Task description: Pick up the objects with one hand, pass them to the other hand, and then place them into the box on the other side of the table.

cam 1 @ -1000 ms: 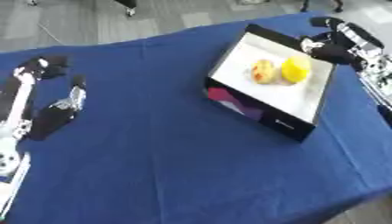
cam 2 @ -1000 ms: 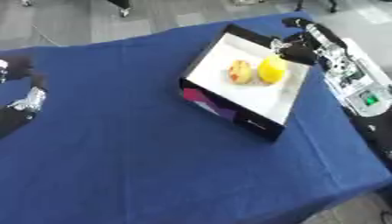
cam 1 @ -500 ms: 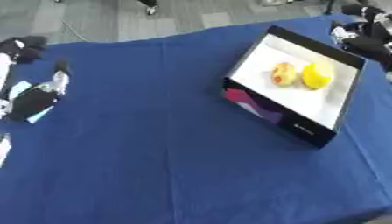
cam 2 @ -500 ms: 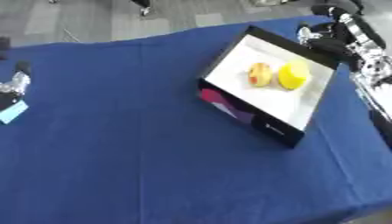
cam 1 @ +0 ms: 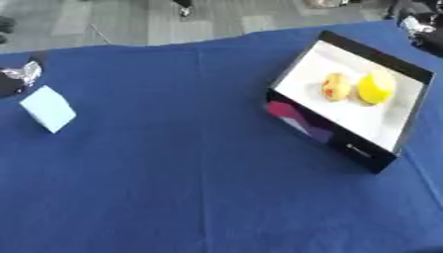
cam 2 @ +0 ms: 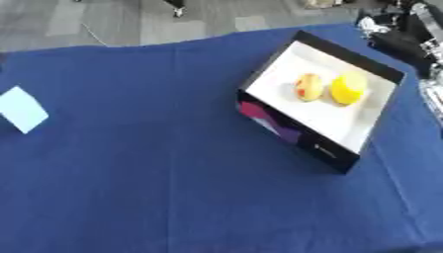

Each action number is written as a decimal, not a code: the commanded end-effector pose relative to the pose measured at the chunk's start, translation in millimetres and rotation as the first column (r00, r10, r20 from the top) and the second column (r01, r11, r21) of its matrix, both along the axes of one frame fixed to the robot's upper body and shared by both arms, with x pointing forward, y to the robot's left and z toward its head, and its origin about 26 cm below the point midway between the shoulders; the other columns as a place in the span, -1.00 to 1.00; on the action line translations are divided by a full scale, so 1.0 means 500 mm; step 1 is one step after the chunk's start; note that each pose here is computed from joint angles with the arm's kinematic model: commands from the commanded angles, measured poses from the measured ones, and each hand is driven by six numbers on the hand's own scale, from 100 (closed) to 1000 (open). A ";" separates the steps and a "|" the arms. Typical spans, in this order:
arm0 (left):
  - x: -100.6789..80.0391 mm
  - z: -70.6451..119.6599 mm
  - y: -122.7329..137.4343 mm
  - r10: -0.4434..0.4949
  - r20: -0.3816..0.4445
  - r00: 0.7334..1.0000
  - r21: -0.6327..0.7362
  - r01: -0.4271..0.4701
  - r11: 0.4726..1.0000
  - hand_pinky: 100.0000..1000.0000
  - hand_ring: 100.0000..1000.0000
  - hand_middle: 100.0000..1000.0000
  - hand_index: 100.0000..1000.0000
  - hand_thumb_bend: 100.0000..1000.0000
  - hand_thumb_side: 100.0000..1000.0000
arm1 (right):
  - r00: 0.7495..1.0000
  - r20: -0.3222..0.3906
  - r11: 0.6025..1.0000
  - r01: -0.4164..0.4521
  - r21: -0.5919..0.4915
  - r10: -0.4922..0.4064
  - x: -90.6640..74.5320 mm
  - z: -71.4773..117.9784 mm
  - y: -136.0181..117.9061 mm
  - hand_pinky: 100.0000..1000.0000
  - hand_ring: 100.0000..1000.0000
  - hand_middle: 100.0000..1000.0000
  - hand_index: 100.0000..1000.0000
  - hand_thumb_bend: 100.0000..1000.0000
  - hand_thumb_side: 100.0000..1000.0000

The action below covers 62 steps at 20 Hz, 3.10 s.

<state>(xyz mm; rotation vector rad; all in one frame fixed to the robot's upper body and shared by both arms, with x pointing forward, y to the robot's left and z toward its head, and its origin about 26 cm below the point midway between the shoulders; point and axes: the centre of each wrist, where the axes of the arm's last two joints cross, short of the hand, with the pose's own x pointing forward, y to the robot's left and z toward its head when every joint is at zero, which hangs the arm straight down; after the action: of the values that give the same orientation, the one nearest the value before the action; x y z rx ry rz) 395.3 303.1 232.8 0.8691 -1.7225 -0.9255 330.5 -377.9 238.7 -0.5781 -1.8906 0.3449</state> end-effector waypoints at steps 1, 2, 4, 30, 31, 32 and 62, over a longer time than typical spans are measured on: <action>0.010 0.040 0.046 0.032 -0.050 0.998 0.073 -0.028 0.997 0.63 0.48 0.43 0.65 -0.35 -0.18 | 0.999 0.038 0.999 0.009 -0.040 -0.007 -0.009 0.035 -0.007 0.72 0.57 0.82 0.78 -1.00 -0.35; 0.016 0.042 0.055 0.031 -0.086 0.996 0.081 -0.024 0.996 0.63 0.48 0.43 0.66 -0.32 -0.12 | 0.999 0.037 0.999 0.010 -0.039 -0.009 -0.009 0.035 -0.007 0.72 0.57 0.82 0.77 -1.00 -0.34; 0.029 0.045 0.069 0.031 -0.160 0.987 0.098 -0.015 0.995 0.64 0.50 0.44 0.66 -0.18 -0.01 | 0.999 0.033 0.999 0.013 -0.037 -0.012 -0.009 0.033 -0.007 0.72 0.56 0.82 0.77 -1.00 -0.34; 0.129 0.020 0.106 0.297 -0.553 0.779 0.412 -0.054 0.910 0.76 0.63 0.49 0.62 0.50 -0.01 | 1.000 0.009 0.999 0.013 -0.034 -0.013 -0.005 0.019 -0.001 0.72 0.55 0.80 0.76 -1.00 -0.30; 0.130 0.020 0.108 0.296 -0.557 0.776 0.409 -0.054 0.911 0.77 0.64 0.49 0.62 0.50 -0.01 | 1.000 0.009 0.999 0.013 -0.033 -0.013 -0.004 0.019 -0.001 0.72 0.55 0.80 0.76 -1.00 -0.30; 0.130 0.021 0.110 0.294 -0.560 0.775 0.406 -0.053 0.912 0.77 0.64 0.49 0.62 0.50 -0.01 | 1.000 0.008 0.999 0.014 -0.032 -0.014 -0.004 0.018 -0.001 0.72 0.55 0.80 0.76 -1.00 -0.30; 0.155 0.003 0.104 0.383 -0.546 0.745 0.392 -0.177 0.903 0.84 0.69 0.50 0.56 0.43 0.00 | 1.000 0.009 0.999 0.008 -0.042 -0.008 0.002 0.013 0.012 0.72 0.55 0.80 0.76 -1.00 -0.23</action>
<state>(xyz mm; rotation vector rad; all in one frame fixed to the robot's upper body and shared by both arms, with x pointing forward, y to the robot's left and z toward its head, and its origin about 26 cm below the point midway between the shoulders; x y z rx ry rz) 473.1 350.7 217.3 0.8366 -0.8342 -1.1531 332.7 -370.3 232.5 -0.5878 -1.8663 0.3635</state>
